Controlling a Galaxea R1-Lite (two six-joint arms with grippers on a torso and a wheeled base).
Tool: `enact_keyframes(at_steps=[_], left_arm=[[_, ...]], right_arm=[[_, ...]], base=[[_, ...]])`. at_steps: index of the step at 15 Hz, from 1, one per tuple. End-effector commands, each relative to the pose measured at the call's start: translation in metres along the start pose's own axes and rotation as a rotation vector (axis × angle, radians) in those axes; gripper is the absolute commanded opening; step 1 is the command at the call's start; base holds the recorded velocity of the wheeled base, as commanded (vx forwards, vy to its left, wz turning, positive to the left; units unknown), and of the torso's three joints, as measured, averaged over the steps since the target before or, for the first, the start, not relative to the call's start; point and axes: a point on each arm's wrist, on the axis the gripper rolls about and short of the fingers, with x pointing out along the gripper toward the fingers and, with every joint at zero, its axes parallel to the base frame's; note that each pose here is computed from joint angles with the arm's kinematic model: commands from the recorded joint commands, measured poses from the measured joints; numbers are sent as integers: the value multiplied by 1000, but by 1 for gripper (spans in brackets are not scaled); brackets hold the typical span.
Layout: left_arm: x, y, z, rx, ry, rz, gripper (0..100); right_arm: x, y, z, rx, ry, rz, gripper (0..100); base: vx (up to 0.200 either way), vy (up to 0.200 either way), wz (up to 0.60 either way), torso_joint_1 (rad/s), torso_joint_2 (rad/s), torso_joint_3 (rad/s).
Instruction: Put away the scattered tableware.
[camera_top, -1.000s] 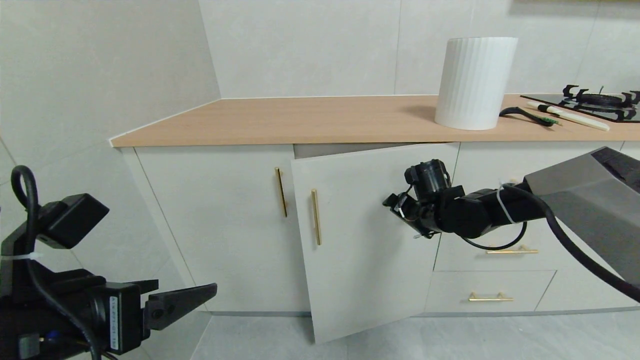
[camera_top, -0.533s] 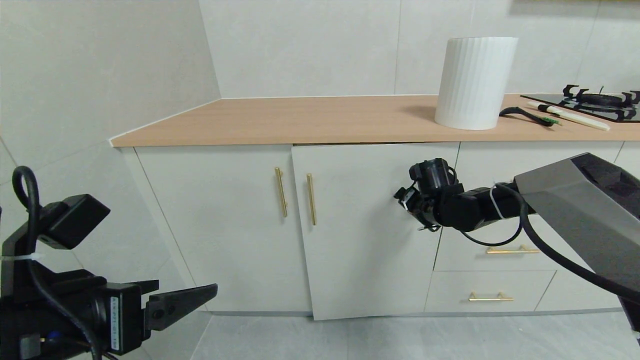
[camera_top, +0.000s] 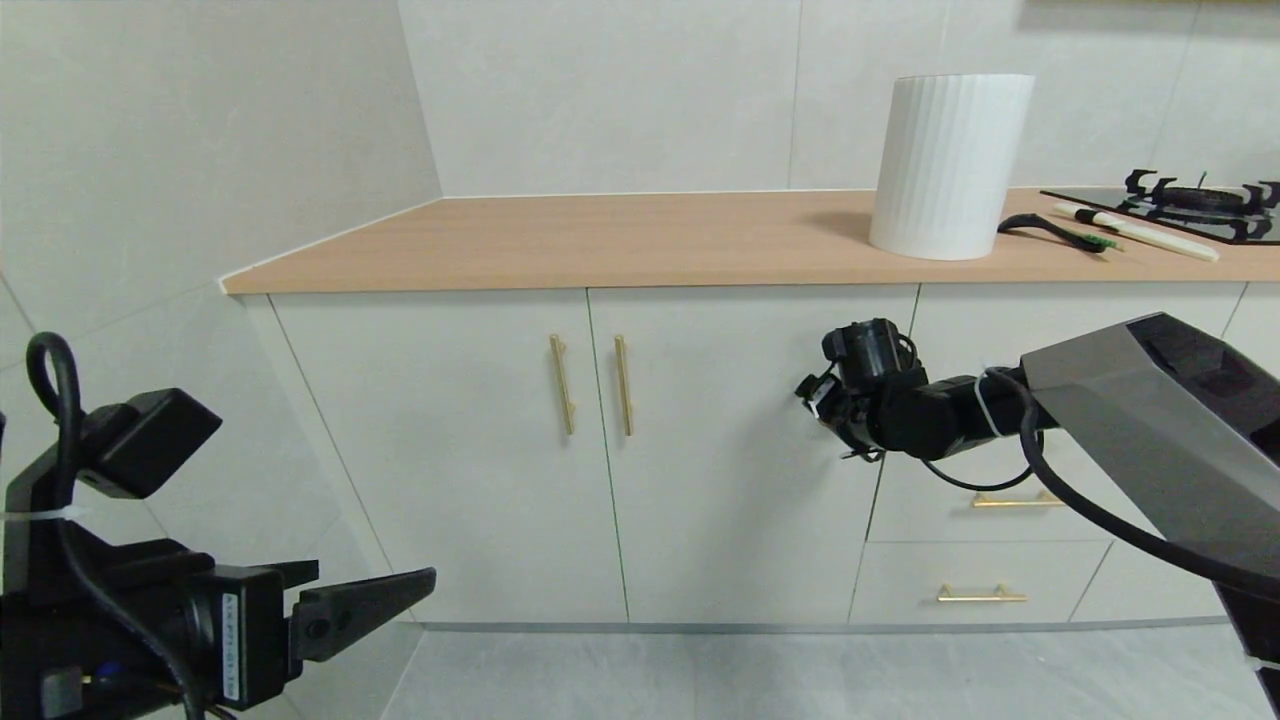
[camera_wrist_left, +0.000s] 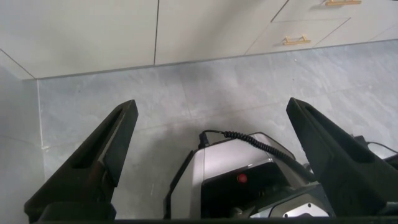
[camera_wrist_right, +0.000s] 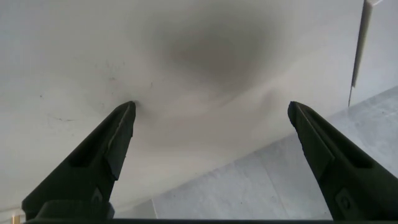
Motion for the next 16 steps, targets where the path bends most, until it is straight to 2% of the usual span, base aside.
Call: enact_keyframes(at_steps=[1,3,6,7,8,9,11,14,16], left_arm=[[0,0,0,-1,1,1,100],[0,0,0,-1,1,1,100],[0,0,0,-1,0,0,100],[0,0,0,-1,0,0,100],[0,0,0,-1,0,0,100],[0,0,0,-1,0,0,100],[0,0,0,-1,-2,0,100],[-2,1,-2,2,-8,3,100],[-6,2,-4,41,-14,-1,100]], right_arm=[[3,-1,0,3,-8,-5,100],[2,-1,0,3,-8,-5,100],[-40,13,13,2,17,56,100],[-68,22,14,-9,69,120,100],[-68,22,14,-9,69,120,100],[-132,26,19,-80,171,253,100],[-163,18,23,-178,171,294,100],[-222,0,38,-319,113,368,100],[-269,-25,47,-489,40,412,100]], base=[[0,0,0,0,0,0],[0,0,0,0,0,0],[0,0,0,0,0,0],[0,0,0,0,0,0],[0,0,0,0,0,0],[0,0,0,0,0,0],[0,0,0,0,0,0],[0,0,0,0,0,0],[0,0,0,0,0,0]])
